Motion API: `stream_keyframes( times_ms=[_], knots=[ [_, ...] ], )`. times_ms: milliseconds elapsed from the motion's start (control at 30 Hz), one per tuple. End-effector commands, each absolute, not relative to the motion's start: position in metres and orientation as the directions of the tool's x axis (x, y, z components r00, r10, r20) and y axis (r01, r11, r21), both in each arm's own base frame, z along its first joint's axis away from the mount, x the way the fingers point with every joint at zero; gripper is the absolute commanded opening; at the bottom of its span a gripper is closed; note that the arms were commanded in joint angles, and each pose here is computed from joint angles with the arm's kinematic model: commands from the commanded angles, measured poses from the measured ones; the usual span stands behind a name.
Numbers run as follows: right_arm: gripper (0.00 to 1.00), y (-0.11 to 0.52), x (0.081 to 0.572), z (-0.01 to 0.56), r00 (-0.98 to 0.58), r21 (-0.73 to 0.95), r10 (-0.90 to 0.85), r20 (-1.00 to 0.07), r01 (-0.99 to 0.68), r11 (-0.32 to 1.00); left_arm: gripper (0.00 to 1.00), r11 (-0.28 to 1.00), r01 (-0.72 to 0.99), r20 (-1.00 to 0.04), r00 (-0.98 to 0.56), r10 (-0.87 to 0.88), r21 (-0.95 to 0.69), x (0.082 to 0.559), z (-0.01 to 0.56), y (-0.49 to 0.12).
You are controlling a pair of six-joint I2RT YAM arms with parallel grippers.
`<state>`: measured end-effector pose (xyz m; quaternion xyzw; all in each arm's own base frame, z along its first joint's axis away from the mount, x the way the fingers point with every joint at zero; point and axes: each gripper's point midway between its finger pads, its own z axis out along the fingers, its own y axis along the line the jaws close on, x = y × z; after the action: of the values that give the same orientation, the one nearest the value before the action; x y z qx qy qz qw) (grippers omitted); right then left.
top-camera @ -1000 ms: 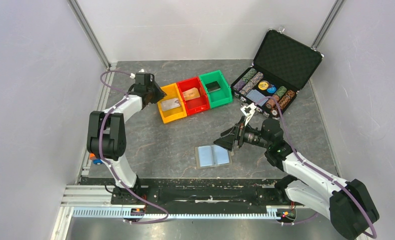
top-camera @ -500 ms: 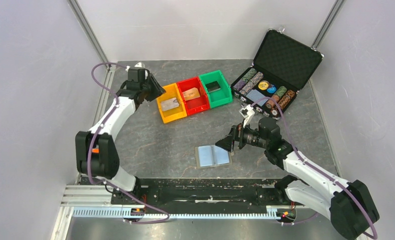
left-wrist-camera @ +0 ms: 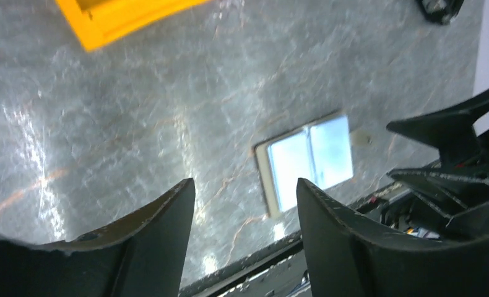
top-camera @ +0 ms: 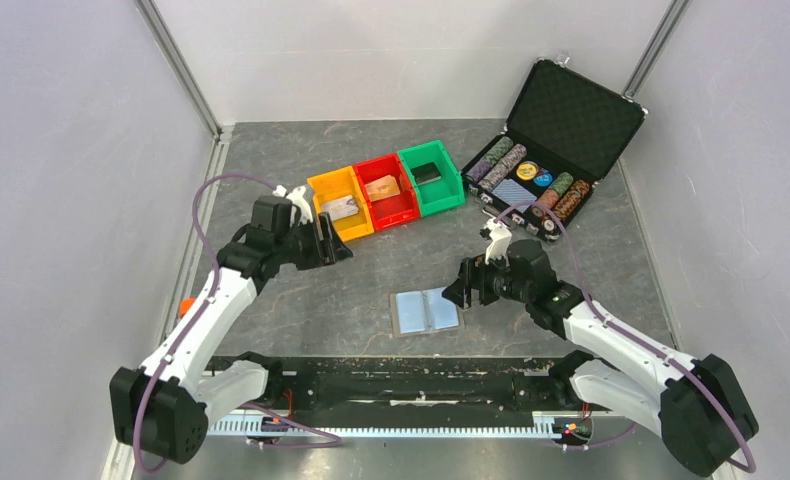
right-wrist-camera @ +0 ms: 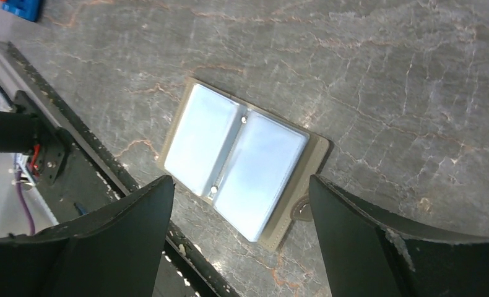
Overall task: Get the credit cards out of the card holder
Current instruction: Place the credit card in the storage box, then remove the credit card from the card holder.
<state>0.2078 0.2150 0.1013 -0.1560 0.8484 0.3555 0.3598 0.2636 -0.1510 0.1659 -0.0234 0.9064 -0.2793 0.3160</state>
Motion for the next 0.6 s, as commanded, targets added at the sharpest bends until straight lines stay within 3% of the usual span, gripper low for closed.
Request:
stream_keyframes(
  times_ms=[0, 67, 133, 567],
  knots=[
    [0.83, 0.221, 0.216, 0.104, -0.682, 0.449, -0.011, -0.732, -0.495, 0.744, 0.72, 0.836, 0.243, -0.597, -0.793, -0.12, -0.493, 0.233, 0.161, -0.147],
    [0.84, 0.229, 0.214, 0.101, -0.683, 0.432, -0.029, -0.73, -0.493, 0.755, 0.81, 0.842, 0.249, -0.609, -0.785, -0.113, -0.478, 0.228, 0.161, -0.143],
    [0.85, 0.238, 0.214, 0.102, -0.676, 0.404, -0.05, -0.735, -0.496, 0.768, 0.99, 0.844, 0.253, -0.622, -0.774, -0.117, -0.473, 0.224, 0.163, -0.141],
    [0.85, 0.307, 0.196, 0.085, -0.66, 0.259, -0.183, -0.729, -0.513, 0.818, 1.0, 0.903, 0.188, -0.755, -0.627, -0.192, -0.385, 0.222, 0.19, -0.108]
  ],
)
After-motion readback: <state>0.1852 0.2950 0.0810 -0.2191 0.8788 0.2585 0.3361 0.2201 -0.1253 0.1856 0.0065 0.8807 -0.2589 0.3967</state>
